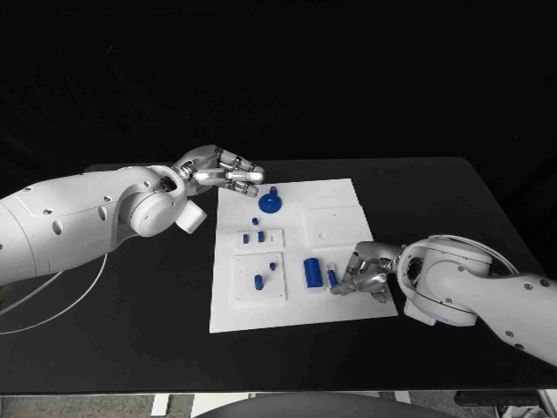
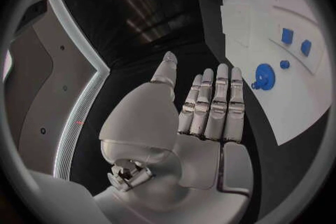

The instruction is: Assemble the parts on the task board

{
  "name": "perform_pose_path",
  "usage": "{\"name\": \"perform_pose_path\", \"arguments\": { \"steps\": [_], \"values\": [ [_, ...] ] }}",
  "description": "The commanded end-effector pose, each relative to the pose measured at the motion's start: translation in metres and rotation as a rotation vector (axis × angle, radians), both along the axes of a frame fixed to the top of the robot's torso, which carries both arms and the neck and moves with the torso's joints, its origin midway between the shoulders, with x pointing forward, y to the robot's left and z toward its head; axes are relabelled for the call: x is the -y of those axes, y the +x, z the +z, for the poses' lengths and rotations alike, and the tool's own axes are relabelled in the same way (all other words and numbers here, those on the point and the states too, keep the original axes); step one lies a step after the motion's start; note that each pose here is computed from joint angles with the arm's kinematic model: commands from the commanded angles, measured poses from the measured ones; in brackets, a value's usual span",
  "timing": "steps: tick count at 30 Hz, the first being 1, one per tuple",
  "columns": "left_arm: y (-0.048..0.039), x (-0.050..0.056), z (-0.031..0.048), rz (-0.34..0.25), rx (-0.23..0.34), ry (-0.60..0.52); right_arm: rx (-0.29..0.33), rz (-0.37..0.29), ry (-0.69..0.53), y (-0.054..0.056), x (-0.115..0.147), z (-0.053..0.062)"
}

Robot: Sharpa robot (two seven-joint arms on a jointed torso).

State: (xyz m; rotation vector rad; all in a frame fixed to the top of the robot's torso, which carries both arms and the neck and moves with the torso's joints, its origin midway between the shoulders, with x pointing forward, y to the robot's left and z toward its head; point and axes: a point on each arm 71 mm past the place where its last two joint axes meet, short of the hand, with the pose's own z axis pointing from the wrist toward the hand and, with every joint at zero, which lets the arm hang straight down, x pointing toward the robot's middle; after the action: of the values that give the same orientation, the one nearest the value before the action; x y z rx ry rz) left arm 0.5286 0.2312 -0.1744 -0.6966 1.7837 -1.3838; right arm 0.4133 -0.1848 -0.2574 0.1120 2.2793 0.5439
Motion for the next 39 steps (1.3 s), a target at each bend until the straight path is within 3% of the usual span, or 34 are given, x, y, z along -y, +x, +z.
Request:
{"name": "perform_pose_path", "arguments": {
  "steps": [1,24,39],
  "values": [
    [-0.0009,0.002,0.0003,-0.018,0.0,-0.008,0.001,-0.007,-0.007,0.002,0.002,0.0],
    [-0.0011,0.001,-0.0006,-0.017,-0.003,-0.006,0.014,-0.045,-0.006,0.009,0.003,-0.001],
    [-0.0011,0.002,-0.0007,-0.019,-0.004,-0.006,-0.017,-0.068,-0.03,0.015,-0.001,-0.008]
  ]
}}
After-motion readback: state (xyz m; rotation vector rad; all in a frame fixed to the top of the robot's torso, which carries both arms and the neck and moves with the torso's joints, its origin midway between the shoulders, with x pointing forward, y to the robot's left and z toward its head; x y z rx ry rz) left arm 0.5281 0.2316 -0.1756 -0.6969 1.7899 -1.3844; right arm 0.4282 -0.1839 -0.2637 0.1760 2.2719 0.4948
